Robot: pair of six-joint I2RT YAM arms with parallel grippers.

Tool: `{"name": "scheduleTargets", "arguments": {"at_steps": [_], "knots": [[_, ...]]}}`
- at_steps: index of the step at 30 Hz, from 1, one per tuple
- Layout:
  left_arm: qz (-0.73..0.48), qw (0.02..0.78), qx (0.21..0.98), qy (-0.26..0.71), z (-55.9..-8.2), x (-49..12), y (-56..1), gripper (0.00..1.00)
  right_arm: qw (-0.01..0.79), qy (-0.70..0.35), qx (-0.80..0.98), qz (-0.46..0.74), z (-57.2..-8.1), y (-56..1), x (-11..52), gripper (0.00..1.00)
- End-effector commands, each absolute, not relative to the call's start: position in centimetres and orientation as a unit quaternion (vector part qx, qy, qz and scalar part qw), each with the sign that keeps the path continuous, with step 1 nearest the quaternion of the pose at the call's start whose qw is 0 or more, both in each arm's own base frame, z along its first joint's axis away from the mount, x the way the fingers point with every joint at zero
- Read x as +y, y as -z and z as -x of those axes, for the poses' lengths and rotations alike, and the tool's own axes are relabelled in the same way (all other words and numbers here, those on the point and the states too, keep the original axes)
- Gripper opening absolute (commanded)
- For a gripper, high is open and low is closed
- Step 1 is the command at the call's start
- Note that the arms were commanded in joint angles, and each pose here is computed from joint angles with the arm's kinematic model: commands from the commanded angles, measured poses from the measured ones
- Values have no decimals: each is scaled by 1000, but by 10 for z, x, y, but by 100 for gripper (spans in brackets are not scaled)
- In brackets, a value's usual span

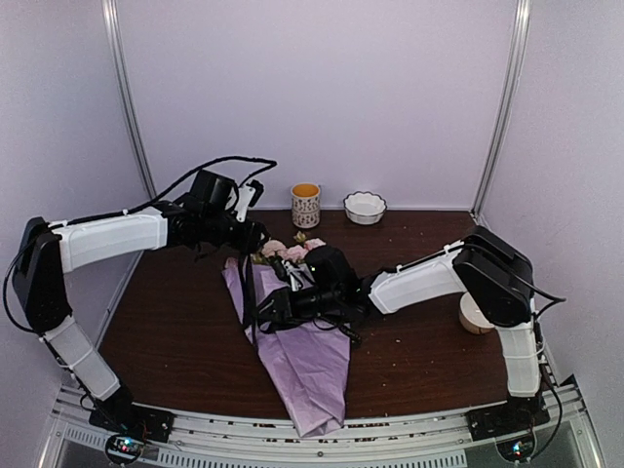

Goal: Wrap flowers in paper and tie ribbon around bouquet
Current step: Cross the ribbon over the folded bouquet.

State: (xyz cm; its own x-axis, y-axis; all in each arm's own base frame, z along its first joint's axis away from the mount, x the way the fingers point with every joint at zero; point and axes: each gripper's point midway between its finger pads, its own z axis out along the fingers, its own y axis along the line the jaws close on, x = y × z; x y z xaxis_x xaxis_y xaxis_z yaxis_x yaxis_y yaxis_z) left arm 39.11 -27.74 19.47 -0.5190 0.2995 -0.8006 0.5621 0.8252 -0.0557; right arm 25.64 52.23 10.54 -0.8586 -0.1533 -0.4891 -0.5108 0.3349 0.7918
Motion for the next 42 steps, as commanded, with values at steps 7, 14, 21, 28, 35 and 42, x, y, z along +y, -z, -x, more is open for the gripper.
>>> {"name": "scheduleTargets", "arguments": {"at_steps": [7, 14, 21, 28, 35, 42], "knots": [[-203, 366, 906, 57, -402, -235, -161, 96, 164, -542, 800, 197, -261, -97, 522, 37], [-175, 365, 914, -8, -407, -206, -170, 98, 161, -543, 801, 194, -261, -96, 524, 37], [-152, 311, 915, -208, -425, -142, -161, 98, 160, -544, 800, 196, -260, -97, 524, 37], [-156, 335, 927, -62, -410, -171, -154, 95, 162, -538, 803, 198, -260, -97, 523, 37], [-111, 321, 941, 3, -379, -170, -145, 76, 163, -538, 802, 201, -260, -99, 523, 36], [-145, 332, 895, 259, -316, -230, -132, 35, 155, -549, 803, 172, -263, -101, 521, 34]]}}
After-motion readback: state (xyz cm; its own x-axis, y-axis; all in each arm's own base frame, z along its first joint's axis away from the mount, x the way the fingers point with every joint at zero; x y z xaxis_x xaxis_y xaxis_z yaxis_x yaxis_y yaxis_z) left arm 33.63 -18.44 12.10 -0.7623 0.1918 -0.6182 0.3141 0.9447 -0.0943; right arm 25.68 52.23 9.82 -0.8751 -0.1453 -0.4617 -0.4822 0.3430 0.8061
